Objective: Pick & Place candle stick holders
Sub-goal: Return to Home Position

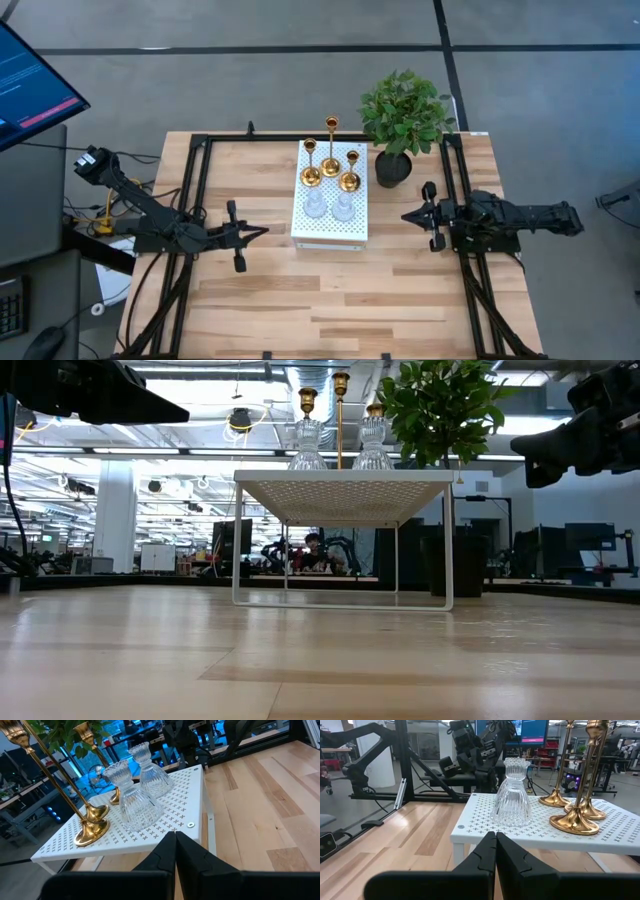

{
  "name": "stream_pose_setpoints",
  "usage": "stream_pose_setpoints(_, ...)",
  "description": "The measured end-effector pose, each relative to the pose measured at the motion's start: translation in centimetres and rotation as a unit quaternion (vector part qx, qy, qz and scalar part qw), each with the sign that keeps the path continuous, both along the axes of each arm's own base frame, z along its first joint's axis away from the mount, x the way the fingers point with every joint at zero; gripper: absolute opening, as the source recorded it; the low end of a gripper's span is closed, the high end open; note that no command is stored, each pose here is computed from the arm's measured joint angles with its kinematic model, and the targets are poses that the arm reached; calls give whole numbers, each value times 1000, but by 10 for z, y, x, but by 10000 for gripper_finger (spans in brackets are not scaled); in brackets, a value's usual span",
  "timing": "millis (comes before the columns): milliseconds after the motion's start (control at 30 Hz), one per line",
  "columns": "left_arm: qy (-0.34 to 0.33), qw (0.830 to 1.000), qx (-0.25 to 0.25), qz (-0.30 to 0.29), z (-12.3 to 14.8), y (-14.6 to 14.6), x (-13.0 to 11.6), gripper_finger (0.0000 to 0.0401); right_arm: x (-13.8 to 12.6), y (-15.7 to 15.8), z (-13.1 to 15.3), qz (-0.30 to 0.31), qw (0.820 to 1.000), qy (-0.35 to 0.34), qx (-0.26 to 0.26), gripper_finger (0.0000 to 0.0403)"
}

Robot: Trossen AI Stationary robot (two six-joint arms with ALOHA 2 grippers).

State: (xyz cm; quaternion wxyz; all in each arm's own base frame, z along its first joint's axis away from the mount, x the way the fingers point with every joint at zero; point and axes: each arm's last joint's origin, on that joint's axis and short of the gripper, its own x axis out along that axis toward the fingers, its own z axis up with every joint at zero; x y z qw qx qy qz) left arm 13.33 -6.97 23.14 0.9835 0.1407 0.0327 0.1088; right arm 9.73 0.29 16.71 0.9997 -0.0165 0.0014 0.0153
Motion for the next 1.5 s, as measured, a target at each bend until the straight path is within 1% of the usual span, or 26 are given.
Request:
stream_pose_setpoints(1233,-3,1000,-2,3,1,0,0,8,0,0,0,0,1000,0,0,0)
stream_pose_setpoints(1300,-17,1000,-11,4,4,1,0,8,0,0,0,0,1000,0,0,0)
stream_pose_setpoints(1367,-50,998,-28,-1,11,1,0,8,0,0,0,0,1000,1,0,0)
stream_pose_setpoints(1400,-61,998,-22,-9,14,2,0,8,0,0,0,0,1000,1,0,0)
stream_pose_setpoints(1500,-80,995,18,-49,21,4,0,8,0,0,0,0,1000,1,0,0)
